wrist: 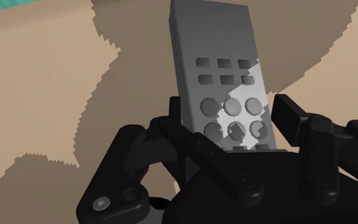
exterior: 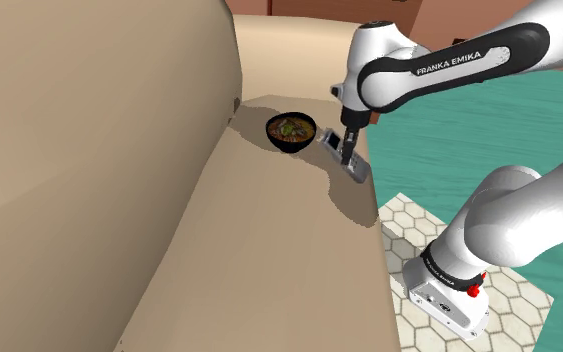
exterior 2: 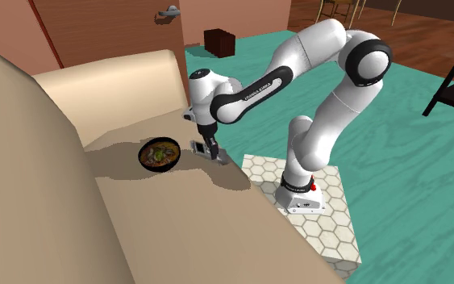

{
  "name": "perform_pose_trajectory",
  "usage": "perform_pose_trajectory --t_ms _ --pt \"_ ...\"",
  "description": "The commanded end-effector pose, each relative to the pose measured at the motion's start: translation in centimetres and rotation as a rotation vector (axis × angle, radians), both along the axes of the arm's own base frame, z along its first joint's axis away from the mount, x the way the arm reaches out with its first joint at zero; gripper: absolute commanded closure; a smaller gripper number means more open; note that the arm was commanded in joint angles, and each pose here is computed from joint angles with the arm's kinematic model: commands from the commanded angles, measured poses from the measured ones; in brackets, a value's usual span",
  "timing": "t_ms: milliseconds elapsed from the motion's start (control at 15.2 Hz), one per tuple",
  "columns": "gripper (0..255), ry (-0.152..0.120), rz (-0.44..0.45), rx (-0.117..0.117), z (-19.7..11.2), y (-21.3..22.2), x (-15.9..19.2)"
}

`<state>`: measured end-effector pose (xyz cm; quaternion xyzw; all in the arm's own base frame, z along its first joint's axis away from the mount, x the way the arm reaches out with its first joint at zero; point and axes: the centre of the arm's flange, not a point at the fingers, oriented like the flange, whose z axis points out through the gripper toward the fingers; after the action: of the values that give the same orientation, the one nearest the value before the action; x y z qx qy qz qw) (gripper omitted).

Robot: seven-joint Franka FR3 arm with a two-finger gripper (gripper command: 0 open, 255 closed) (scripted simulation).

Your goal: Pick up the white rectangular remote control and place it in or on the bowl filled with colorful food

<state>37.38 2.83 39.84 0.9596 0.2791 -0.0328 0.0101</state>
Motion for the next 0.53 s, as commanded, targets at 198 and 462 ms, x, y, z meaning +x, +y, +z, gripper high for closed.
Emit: perform_pose_trajectory --t_ms 198,462 --pt "255 0.000 0.000 0.000 2.6 -0.1 0.1" --pt "255 0.000 0.000 0.000 4.7 -0.1 0.1"
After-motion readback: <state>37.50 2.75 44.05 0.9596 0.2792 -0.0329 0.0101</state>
